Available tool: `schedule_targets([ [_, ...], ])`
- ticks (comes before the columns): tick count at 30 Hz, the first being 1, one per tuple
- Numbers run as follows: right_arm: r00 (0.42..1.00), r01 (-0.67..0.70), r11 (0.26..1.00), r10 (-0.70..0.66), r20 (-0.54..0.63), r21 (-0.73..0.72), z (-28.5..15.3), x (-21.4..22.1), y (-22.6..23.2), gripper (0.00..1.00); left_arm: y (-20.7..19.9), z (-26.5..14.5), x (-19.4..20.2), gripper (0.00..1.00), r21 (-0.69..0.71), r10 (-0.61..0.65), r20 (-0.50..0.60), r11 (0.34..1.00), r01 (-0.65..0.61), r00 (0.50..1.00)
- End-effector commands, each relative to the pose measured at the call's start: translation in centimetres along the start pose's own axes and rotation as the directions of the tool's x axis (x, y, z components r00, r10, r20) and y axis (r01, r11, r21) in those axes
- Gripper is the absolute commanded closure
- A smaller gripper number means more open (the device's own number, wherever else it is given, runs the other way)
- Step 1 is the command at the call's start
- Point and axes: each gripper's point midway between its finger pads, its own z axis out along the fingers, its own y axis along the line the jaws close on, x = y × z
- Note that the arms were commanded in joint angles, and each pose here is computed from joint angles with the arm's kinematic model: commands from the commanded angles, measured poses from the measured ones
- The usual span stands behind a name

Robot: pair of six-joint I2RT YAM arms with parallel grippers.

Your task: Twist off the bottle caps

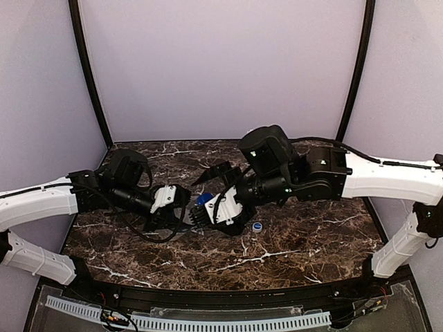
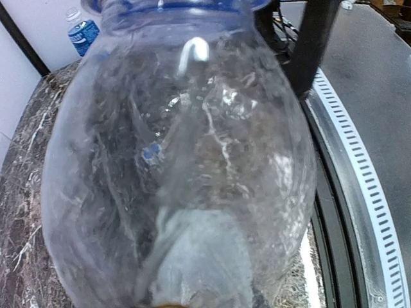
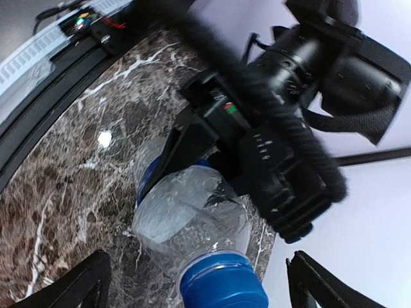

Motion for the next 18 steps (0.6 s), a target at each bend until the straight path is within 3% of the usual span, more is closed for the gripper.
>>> schedule_targets([
  [1, 0.950, -0.303, 0.924, 0.273, 0.153, 0.234, -4.3, -1.3, -6.6, 0.01, 3.4, -0.5, -0.2, 0.76, -0.202, -0.027, 0.014, 0.979, 0.030, 1.000],
  [4, 0.833, -0.545, 0.808, 0.491, 0.254, 0.224, -5.7, -0.4, -8.6, 0.01, 6.0, -0.9, -0.3, 0.75, -0.345, -0.019, 0.030, 0.938, 0.028, 0.999],
  [10, 0.470, -0.881, 0.453, 0.818, 0.331, 0.133, -5.9, 2.7, -11.7, 0.06, 11.8, -3.7, 0.4, 0.75, -0.659, -0.050, 0.009, 0.751, 0.043, 0.999],
  [12, 0.321, -0.947, 0.299, 0.889, 0.327, 0.118, -5.4, 4.3, -12.2, 0.14, 12.4, -4.1, 0.5, 0.75, -0.690, -0.054, 0.004, 0.723, 0.042, 0.999],
  [15, 0.151, -0.981, 0.105, 0.942, 0.300, 0.165, -4.7, 6.8, -12.6, 0.24, 12.5, -4.2, 0.5, 0.75, -0.695, -0.050, 0.000, 0.718, 0.036, 0.999],
  [18, 0.085, -0.993, 0.057, 0.957, 0.278, 0.107, -3.4, 6.3, -12.6, 0.27, 12.4, -4.0, 0.6, 0.75, -0.690, -0.050, -0.003, 0.723, 0.035, 0.999],
])
